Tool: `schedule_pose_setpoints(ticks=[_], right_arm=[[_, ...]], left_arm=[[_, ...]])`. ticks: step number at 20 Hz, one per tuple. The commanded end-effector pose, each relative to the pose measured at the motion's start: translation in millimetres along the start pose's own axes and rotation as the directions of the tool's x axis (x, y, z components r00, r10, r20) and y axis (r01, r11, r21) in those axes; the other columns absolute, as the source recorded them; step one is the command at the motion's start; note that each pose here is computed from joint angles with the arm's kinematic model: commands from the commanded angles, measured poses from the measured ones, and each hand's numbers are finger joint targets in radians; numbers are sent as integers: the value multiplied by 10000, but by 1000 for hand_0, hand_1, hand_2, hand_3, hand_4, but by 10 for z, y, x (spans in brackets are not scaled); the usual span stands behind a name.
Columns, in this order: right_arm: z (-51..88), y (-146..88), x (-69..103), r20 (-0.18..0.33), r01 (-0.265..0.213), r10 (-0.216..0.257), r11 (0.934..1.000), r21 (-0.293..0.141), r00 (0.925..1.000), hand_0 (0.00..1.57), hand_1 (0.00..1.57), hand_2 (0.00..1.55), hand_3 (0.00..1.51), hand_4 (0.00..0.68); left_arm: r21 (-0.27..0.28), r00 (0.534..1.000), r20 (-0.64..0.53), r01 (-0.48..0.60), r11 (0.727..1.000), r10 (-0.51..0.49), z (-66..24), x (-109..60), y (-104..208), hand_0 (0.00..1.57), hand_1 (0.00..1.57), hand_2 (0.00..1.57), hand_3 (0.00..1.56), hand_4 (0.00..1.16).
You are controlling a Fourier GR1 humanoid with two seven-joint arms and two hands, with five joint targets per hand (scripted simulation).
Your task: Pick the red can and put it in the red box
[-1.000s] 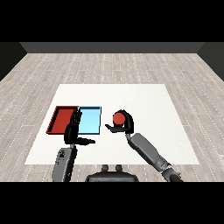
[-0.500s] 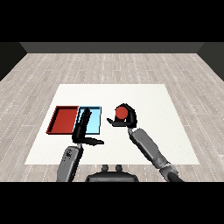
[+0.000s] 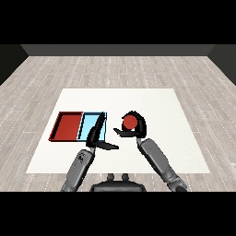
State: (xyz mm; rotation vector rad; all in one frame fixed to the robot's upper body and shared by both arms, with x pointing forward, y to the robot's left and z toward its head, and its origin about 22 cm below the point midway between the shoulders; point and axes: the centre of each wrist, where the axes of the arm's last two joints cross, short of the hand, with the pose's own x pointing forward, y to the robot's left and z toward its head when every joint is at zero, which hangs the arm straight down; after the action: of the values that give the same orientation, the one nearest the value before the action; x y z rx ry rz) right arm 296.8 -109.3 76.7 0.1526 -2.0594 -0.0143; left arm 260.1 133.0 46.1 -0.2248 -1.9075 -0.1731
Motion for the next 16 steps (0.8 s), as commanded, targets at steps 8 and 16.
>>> schedule_pose_setpoints(ticks=[8,16], right_arm=[[28,96,46,418,107,-121,9994,337,9991,1462,1462,1442,1391,659],[82,218,50,435,179,-199,9988,459,9989,1463,1463,1433,1387,663]], left_arm=[[-204,9972,-715,-229,9995,213,-13,-208,-288,0,0,0,0,0],[-410,9910,-1251,-533,9977,478,-106,-340,-188,0,0,0,0,0]])
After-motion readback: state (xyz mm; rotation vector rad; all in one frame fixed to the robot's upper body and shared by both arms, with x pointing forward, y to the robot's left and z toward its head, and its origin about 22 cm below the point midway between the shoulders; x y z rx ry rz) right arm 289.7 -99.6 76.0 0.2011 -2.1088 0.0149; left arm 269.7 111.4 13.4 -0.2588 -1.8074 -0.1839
